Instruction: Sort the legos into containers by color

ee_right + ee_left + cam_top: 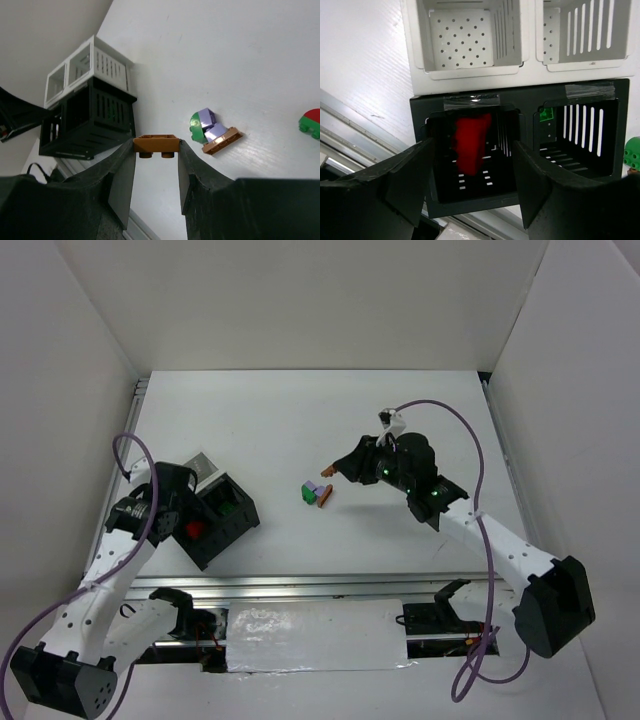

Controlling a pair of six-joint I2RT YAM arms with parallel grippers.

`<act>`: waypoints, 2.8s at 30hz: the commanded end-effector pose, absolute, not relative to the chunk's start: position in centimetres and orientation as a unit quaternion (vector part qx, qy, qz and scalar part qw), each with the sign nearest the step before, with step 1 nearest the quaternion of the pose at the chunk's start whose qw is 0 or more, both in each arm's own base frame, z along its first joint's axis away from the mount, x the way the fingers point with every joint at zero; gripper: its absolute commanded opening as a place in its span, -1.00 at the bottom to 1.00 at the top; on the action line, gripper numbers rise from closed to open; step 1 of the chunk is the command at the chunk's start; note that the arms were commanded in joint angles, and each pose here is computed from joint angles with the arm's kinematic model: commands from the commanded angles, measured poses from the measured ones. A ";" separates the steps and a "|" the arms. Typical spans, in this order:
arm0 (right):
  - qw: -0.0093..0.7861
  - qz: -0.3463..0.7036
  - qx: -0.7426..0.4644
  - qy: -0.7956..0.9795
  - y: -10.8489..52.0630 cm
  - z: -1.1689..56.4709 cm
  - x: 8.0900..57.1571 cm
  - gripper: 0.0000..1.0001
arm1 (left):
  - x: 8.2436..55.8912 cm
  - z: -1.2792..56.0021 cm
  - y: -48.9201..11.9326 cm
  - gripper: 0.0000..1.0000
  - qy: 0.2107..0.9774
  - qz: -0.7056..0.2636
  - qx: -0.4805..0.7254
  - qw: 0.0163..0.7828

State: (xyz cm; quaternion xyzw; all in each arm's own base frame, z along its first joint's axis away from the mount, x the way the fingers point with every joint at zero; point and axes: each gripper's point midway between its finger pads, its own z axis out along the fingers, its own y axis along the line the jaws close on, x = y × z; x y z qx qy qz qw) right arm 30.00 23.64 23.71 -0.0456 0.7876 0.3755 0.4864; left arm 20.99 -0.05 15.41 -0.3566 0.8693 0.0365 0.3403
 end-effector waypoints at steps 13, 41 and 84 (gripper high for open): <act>0.452 0.440 -0.087 0.771 27.5 25.9 29.2 -1.00 | 22.9 22.6 -2.2 0.93 0.857 -0.054 -0.236 0.455; 0.463 0.372 -0.199 0.780 54.5 24.6 33.2 -1.00 | 20.9 25.5 3.3 0.99 0.779 0.031 -0.303 0.548; 0.396 0.138 -0.139 0.897 26.1 11.7 33.8 0.63 | 22.7 25.5 -0.7 0.99 0.806 -0.054 -0.200 0.554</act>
